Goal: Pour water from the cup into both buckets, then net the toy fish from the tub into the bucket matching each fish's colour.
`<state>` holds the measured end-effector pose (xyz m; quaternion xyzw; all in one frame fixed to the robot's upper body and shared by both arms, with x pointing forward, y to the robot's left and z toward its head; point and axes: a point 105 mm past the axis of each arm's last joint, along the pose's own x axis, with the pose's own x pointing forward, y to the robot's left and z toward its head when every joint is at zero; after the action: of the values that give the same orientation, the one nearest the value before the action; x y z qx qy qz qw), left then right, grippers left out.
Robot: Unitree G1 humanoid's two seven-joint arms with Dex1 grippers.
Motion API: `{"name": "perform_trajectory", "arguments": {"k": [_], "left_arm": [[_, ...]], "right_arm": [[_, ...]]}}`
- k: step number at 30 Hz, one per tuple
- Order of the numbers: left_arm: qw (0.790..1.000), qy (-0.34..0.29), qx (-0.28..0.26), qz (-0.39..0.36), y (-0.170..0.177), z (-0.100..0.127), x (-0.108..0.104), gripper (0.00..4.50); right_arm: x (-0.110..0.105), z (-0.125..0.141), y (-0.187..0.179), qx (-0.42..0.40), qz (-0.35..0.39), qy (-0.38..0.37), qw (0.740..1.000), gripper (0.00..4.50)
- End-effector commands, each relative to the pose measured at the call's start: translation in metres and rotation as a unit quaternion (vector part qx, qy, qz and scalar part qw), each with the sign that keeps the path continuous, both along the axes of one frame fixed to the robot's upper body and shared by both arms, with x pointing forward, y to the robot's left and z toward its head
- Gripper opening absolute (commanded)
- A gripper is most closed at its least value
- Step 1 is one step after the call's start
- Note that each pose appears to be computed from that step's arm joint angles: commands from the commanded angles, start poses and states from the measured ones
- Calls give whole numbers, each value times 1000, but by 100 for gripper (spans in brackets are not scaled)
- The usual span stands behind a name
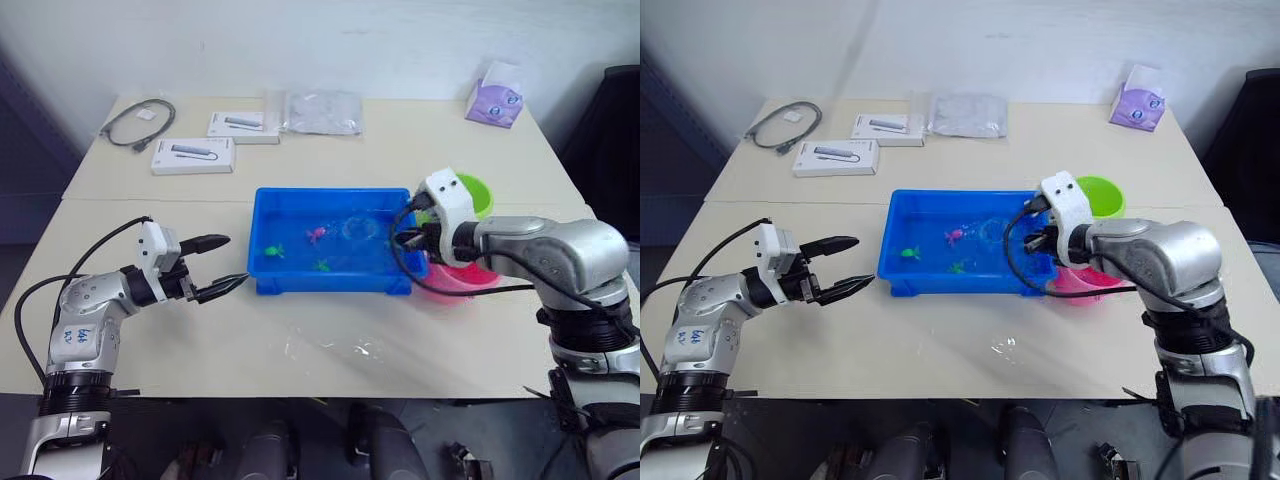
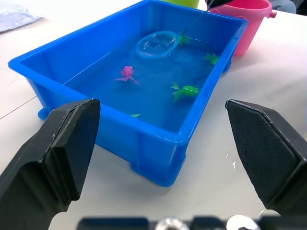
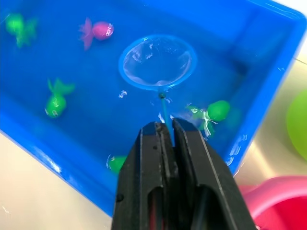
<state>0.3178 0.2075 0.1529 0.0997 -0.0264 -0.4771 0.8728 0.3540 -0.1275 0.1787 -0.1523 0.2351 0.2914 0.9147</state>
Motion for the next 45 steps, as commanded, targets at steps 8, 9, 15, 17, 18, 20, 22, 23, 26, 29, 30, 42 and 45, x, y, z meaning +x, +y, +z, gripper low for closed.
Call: {"name": "perform_trajectory", "arguments": {"k": [8,9,15,17,18,20,22,23,26,29,30,42,45], "left_arm": [[1000,-24,0,-8,-4,10,-2,449],[1000,-23,0,-8,-4,10,-2,449],[1000,-17,3,-4,1,10,-3,449],[1000,-17,5,-2,2,11,-3,449],[1000,-17,5,-1,3,11,-3,449],[1000,-18,7,2,5,11,-3,449],[1000,-19,9,5,8,11,-3,449],[1000,-19,10,7,10,11,-3,449],[1000,-17,15,12,14,10,-3,449],[1000,-16,18,17,19,10,-4,449],[999,-15,20,19,21,10,-4,449],[999,-13,28,40,36,11,-5,449],[999,-13,28,41,36,12,-5,449]], "right_arm": [[6,9,38,-18,105,-72,992,0],[6,9,40,-12,108,-70,992,0],[2,13,49,40,122,-66,990,0],[2,13,47,30,124,-70,989,0],[3,14,46,19,122,-78,989,0],[7,16,39,-34,121,-102,987,0],[9,16,36,-62,122,-112,984,0],[9,15,39,-69,130,-114,983,0],[7,9,48,-91,159,-112,977,0],[6,3,56,-109,182,-110,971,0],[5,2,59,-110,191,-109,969,0],[1,-1,97,-84,247,-101,960,0],[-1,0,96,-80,249,-98,960,0]]}}
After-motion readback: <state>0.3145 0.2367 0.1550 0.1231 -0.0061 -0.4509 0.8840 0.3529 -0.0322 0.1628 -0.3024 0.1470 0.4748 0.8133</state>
